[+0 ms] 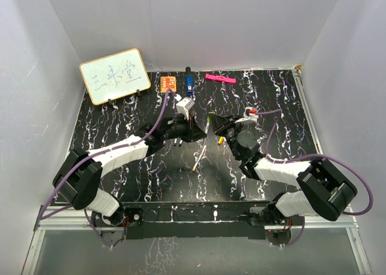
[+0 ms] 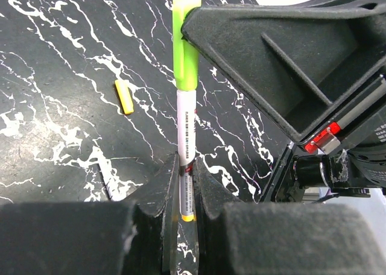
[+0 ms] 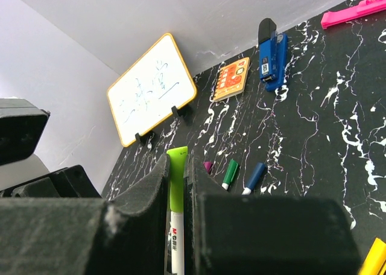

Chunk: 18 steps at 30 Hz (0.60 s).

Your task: Insert the pens into the pen caps

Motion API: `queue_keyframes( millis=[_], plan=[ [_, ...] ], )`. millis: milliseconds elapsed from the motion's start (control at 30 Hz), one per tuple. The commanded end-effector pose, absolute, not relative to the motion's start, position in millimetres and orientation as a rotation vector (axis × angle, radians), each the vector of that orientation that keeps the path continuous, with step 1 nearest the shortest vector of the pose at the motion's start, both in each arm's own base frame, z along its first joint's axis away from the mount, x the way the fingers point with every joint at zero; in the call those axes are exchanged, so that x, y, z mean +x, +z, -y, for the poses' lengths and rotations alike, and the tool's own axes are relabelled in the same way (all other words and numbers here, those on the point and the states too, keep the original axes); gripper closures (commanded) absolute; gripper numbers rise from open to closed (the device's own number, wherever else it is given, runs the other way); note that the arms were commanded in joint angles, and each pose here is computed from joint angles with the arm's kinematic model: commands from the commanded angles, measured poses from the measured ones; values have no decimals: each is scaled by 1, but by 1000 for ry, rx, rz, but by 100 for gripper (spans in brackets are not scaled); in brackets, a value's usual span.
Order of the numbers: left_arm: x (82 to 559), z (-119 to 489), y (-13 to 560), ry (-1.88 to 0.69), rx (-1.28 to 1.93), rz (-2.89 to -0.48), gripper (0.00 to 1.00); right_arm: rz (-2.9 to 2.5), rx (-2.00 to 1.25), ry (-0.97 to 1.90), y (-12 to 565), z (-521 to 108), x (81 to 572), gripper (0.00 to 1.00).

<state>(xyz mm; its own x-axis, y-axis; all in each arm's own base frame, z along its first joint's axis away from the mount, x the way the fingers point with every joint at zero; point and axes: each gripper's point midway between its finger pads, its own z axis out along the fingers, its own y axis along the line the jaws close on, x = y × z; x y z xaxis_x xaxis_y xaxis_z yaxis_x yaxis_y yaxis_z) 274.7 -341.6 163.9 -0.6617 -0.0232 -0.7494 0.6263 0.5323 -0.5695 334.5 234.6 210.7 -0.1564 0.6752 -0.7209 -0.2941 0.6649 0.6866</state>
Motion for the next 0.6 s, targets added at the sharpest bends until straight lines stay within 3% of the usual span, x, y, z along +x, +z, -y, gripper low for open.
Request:
queue_keyframes(
  millis=[0, 567],
  plan=[
    [318, 344, 249, -1122, 410, -1768, 100, -1654, 160, 865, 182, -265, 318, 100],
    [363, 320, 272, -991, 299, -1680, 100, -1863, 21, 886, 133, -298, 298, 100]
  ],
)
